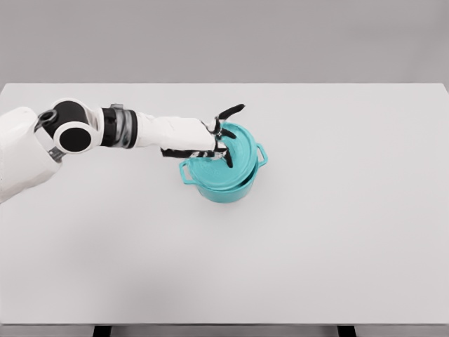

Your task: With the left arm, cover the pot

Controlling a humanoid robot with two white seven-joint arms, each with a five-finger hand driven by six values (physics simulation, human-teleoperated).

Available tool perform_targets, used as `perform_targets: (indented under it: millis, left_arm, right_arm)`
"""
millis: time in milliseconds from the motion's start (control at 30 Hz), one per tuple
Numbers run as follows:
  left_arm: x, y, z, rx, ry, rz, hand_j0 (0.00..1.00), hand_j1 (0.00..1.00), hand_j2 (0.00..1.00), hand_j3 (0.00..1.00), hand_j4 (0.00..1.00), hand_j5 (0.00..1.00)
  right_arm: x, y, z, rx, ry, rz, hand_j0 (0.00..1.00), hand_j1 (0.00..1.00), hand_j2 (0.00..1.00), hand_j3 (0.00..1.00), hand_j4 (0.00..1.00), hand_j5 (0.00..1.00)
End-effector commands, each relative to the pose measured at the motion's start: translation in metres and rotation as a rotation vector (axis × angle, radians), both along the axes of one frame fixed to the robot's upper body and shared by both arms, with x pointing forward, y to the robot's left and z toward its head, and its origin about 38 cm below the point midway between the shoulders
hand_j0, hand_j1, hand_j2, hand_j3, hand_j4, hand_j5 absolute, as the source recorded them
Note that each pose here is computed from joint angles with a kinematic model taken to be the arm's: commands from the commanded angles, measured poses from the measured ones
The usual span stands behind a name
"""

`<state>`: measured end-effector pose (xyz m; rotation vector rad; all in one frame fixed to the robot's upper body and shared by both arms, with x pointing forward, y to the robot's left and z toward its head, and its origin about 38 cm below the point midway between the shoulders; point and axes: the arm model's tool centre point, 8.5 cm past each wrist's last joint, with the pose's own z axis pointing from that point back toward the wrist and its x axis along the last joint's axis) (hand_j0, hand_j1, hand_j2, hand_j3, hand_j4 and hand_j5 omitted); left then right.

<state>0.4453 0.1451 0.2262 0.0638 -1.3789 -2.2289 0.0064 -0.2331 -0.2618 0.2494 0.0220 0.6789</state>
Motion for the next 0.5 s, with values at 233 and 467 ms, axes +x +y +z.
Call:
perform_targets:
  millis: [233, 467]
  left_arm:
    - [-0.0003, -0.0022, 0.0024, -0.006, -0.011, -0.001, 1.0, 1.0, 1.0, 1.0, 1.0, 1.0]
    - [-0.002, -0.003, 0.0029, -0.009, -0.015, -0.022, 1.0, 1.0, 1.0, 1.0, 1.0, 1.0]
  right_arm:
    - [0.0, 0.0, 0.0, 0.0, 0.0, 0.0, 1.0, 1.0, 1.0, 1.0, 1.0, 1.0]
    - [0.0, 0.0, 0.0, 0.0, 0.0, 0.0, 1.0, 1.0, 1.0, 1.0, 1.0, 1.0]
